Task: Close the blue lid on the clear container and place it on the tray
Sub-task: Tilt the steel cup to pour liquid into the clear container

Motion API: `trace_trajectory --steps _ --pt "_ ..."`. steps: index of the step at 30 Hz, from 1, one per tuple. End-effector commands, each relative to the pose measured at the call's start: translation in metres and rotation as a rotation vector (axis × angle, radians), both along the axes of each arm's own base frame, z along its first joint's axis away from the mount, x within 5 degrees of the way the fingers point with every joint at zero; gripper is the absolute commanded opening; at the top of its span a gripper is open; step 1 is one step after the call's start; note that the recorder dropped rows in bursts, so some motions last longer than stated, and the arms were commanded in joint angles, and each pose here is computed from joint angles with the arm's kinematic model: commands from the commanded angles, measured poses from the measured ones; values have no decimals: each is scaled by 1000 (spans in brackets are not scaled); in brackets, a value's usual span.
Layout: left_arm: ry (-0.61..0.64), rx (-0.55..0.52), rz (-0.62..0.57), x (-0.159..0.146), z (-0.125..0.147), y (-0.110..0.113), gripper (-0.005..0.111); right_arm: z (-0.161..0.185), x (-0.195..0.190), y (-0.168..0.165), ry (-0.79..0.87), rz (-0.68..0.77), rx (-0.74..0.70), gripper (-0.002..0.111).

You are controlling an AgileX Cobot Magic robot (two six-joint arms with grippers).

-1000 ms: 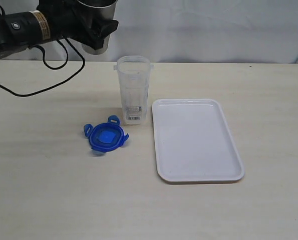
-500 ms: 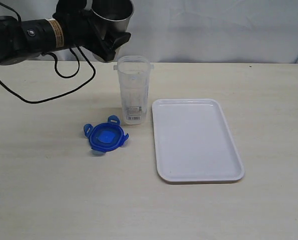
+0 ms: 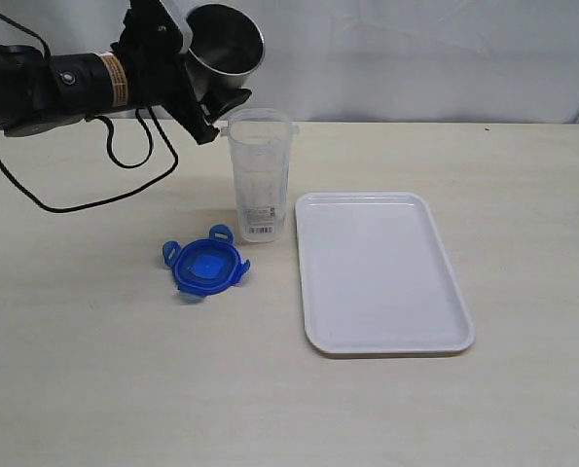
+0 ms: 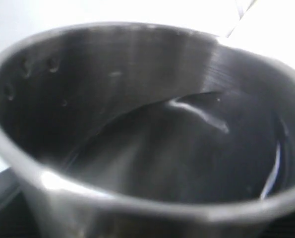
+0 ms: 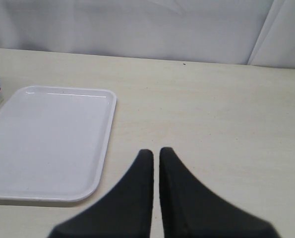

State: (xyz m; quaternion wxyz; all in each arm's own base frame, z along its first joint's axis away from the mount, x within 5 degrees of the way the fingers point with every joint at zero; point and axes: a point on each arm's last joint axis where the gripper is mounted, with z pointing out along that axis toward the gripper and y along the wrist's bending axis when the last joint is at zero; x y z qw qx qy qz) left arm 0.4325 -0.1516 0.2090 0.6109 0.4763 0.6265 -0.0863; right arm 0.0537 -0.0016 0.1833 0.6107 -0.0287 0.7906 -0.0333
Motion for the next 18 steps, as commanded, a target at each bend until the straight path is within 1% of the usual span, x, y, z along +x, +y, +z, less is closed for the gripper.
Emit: trace_trajectory --steps 1,5,8,12,18 --pt "-87 -37 -36 -1 19 -4 0 -1 0 -1 0 -8 -8 5" --pt "-128 21 -37 0 18 -3 0 -1 0 -1 0 -8 -8 5" --pt "-129 23 -38 0 18 -3 0 -1 0 -1 0 -8 -8 5" --pt "-166 58 -48 0 18 -3 0 -1 0 -1 0 -8 -8 5" --pt "-187 78 -53 0 18 -3 0 -1 0 -1 0 -8 -8 5"
